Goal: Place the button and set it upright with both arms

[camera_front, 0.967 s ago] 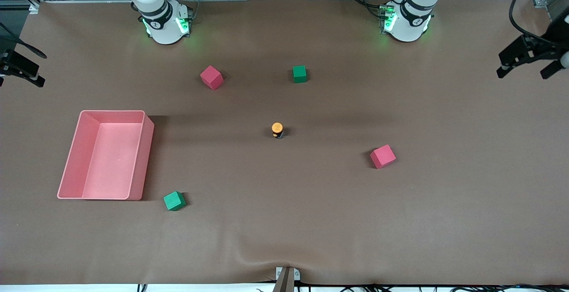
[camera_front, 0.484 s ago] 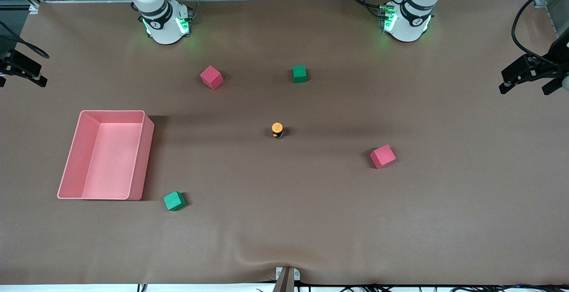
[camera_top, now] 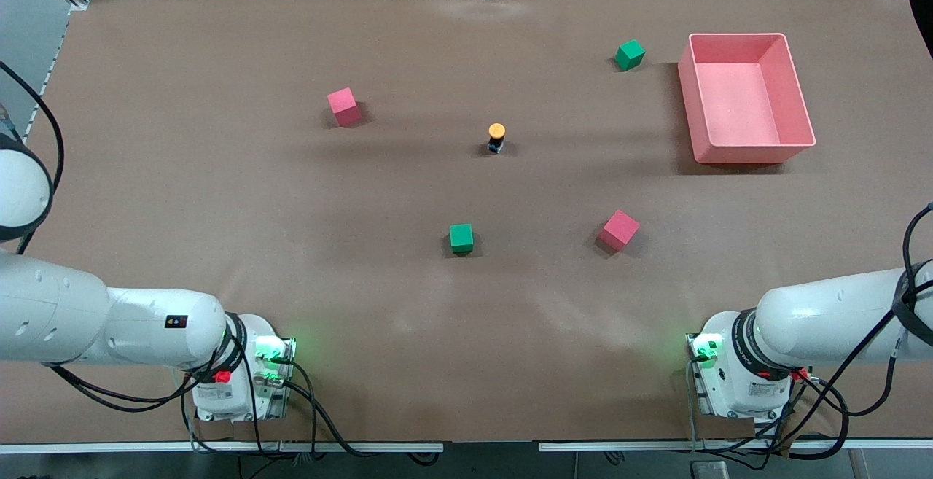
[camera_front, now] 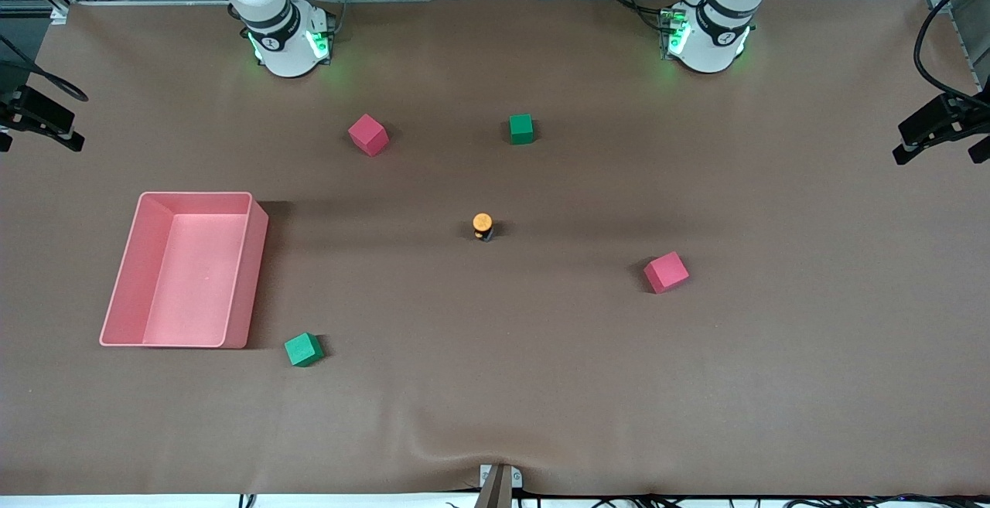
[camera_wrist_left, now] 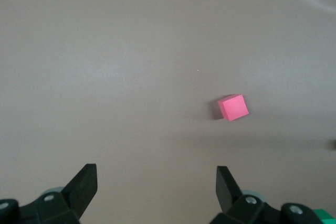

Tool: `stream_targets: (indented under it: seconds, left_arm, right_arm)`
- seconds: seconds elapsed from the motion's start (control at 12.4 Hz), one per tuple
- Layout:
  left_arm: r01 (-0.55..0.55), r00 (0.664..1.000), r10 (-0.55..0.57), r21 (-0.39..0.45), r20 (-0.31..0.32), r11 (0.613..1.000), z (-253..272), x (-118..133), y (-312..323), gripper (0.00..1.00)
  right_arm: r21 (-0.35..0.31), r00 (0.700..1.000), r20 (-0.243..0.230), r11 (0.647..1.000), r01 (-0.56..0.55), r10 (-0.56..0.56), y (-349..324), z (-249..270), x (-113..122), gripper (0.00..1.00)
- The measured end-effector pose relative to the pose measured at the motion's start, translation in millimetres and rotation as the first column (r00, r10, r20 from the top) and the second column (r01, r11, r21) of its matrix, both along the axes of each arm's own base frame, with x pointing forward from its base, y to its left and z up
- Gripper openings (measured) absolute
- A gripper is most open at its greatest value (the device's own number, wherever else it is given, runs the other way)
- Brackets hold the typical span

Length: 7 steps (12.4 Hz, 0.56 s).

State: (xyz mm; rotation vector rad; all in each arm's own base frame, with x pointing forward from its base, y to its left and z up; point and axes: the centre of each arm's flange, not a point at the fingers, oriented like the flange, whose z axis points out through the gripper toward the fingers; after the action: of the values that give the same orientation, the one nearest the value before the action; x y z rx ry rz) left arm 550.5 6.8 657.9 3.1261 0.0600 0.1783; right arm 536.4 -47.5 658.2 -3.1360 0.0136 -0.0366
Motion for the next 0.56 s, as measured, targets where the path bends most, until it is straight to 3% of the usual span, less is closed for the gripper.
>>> stream_targets:
  seconds: [0.56]
  left_arm:
    - [0.007, 0.999, -0.007, -0.001, -0.031, 1.000, -13, 1, -14, 1.00]
  right_arm:
    - [0.000, 1.000, 0.000, 1.000, -0.001, 0.001, 0, 0, 0, 1.00]
